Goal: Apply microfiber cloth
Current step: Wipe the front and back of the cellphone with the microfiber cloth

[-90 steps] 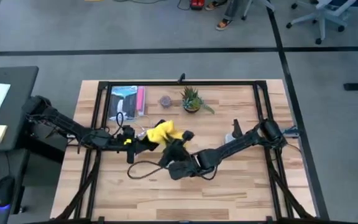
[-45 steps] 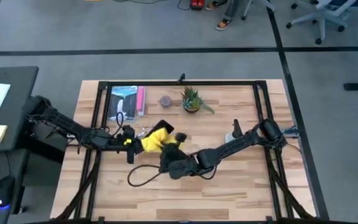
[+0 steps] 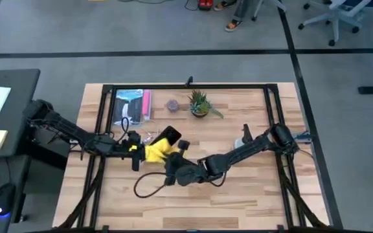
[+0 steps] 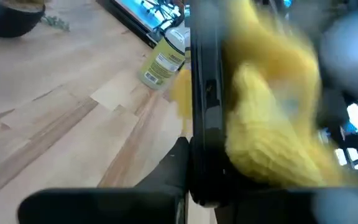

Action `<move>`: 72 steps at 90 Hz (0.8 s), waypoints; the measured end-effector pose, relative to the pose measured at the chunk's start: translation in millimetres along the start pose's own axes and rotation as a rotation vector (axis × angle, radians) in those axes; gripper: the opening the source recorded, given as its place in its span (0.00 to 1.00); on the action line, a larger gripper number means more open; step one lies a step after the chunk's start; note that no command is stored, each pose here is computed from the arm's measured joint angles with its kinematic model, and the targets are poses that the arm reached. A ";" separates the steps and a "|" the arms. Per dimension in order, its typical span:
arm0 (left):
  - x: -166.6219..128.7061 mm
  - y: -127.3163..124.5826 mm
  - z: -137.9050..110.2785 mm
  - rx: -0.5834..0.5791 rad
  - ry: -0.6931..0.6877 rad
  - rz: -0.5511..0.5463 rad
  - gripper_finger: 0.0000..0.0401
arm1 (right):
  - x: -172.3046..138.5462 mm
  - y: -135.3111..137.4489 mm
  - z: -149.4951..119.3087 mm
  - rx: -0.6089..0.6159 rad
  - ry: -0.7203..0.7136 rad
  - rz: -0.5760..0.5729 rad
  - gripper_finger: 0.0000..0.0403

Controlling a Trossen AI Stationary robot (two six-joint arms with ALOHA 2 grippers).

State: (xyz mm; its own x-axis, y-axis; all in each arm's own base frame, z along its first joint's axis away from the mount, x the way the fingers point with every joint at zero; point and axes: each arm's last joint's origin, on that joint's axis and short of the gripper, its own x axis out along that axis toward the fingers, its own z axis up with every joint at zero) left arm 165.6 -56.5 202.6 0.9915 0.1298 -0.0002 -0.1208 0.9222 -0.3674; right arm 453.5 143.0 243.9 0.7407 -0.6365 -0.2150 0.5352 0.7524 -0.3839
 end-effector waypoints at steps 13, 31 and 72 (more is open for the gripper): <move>0.0 -0.1 0.0 -0.001 0.001 -0.001 0.03 | -2.5 -3.1 5.2 0.032 -0.025 -0.142 0.01; 0.0 -0.2 -0.1 0.000 0.003 -0.005 0.03 | 2.6 3.7 12.2 0.039 -0.100 0.245 0.01; 0.0 0.0 -0.2 0.000 0.003 -0.002 0.03 | 1.4 -4.5 12.0 0.058 -0.067 -0.078 0.01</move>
State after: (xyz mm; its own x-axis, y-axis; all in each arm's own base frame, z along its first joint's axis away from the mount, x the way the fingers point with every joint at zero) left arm 165.6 -56.6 202.4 0.9918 0.1274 -0.0021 -0.1193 0.9225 -0.3670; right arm 457.0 140.8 256.1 0.7204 -0.6821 -0.1253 0.6134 0.7110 -0.3439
